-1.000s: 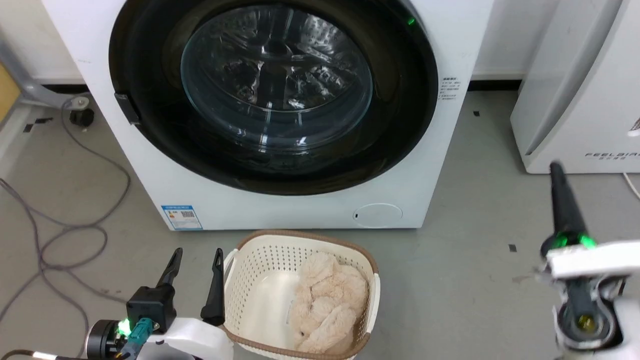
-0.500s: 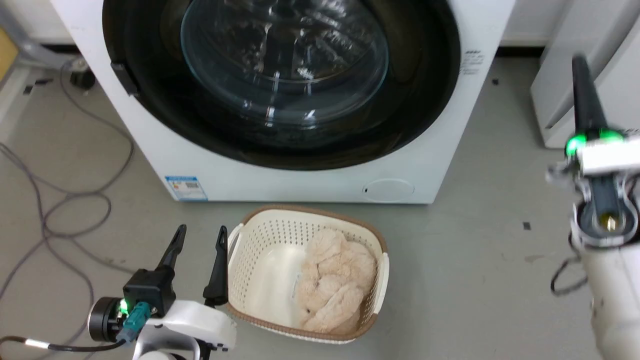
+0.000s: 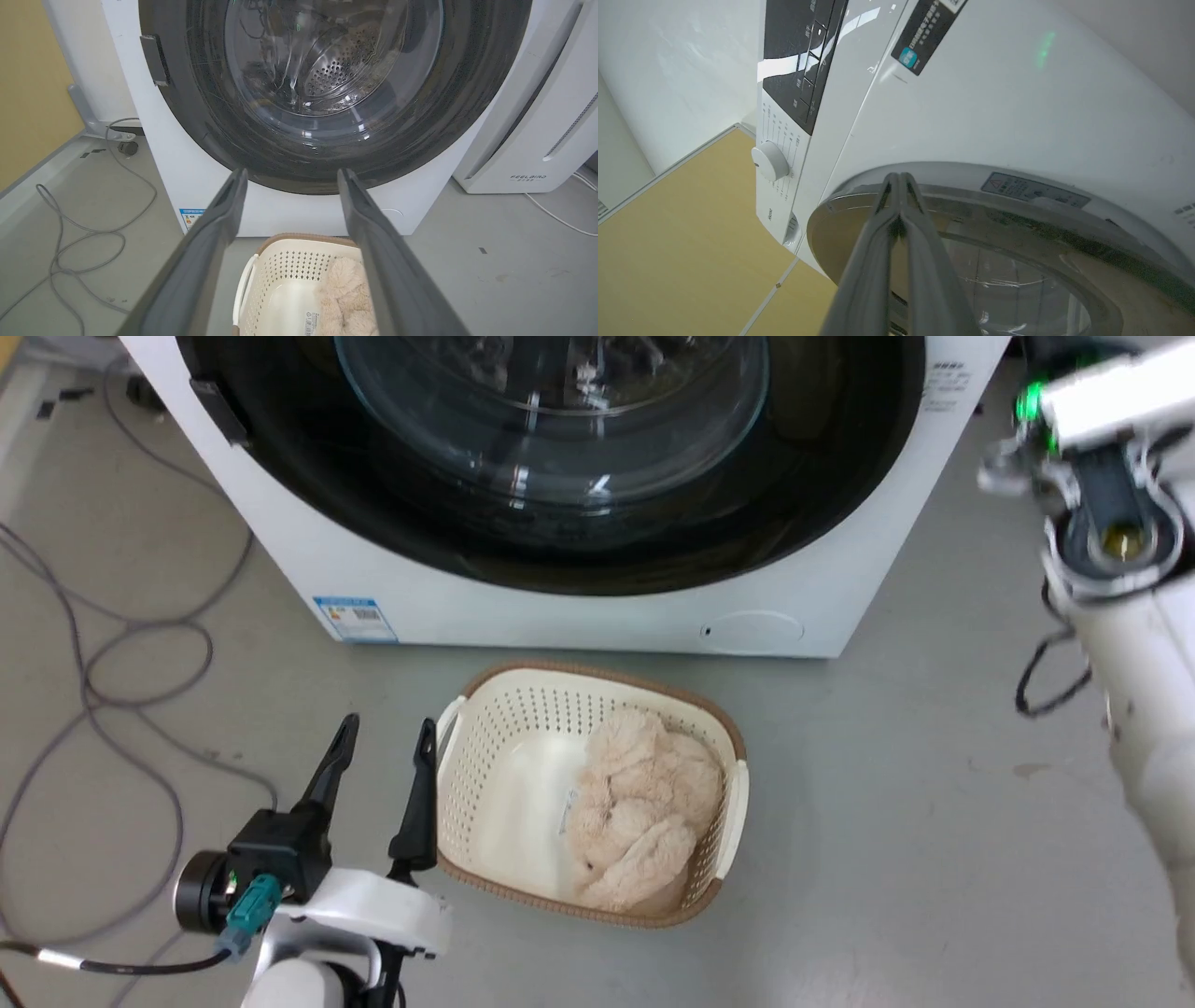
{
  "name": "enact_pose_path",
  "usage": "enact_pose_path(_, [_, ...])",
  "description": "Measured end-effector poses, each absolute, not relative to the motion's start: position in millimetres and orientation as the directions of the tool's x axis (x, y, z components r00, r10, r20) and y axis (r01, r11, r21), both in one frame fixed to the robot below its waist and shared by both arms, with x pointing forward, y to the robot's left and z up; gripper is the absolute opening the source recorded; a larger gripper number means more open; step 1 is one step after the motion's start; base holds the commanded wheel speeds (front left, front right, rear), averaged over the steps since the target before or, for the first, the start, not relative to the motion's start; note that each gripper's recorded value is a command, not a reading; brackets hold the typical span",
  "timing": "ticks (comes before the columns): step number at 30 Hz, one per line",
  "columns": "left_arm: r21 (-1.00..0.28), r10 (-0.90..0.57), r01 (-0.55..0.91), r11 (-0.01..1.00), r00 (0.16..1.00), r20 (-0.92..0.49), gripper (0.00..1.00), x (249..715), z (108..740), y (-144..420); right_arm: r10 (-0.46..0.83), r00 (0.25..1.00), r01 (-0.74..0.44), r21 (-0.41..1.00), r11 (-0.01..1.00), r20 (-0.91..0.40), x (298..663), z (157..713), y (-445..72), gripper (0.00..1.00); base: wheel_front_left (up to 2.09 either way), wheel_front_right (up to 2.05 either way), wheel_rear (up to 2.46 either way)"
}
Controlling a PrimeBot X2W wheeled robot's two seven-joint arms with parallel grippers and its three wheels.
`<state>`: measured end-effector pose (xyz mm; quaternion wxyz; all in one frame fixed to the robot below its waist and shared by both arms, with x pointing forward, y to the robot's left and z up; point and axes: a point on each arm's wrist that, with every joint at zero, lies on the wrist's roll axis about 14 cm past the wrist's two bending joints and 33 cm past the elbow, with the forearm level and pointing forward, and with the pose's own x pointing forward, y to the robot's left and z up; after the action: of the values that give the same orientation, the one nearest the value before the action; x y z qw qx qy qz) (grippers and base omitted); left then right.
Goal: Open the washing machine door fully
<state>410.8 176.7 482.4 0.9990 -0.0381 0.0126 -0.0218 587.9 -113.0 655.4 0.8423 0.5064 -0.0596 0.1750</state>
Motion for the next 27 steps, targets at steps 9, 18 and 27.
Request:
enact_pose_path(9, [-0.105,-0.055,0.050,0.993,0.997,-0.046,1.00,426,467,176,0.283,0.946,-0.282,0.825,0.489,0.156,643,643,-89,0.00,0.00,0.00,0.00])
enact_pose_path(18, [-0.123,-0.042,0.034,0.992,0.997,-0.065,1.00,430,454,181,0.408,0.913,-0.263,0.747,0.611,-0.012,665,617,-71,0.00,0.00,0.00,0.00])
enact_pose_path(27, [-0.143,-0.052,0.043,0.989,0.997,-0.056,1.00,435,451,178,0.431,0.876,-0.181,0.678,0.713,-0.219,671,586,-97,0.00,0.00,0.00,0.00])
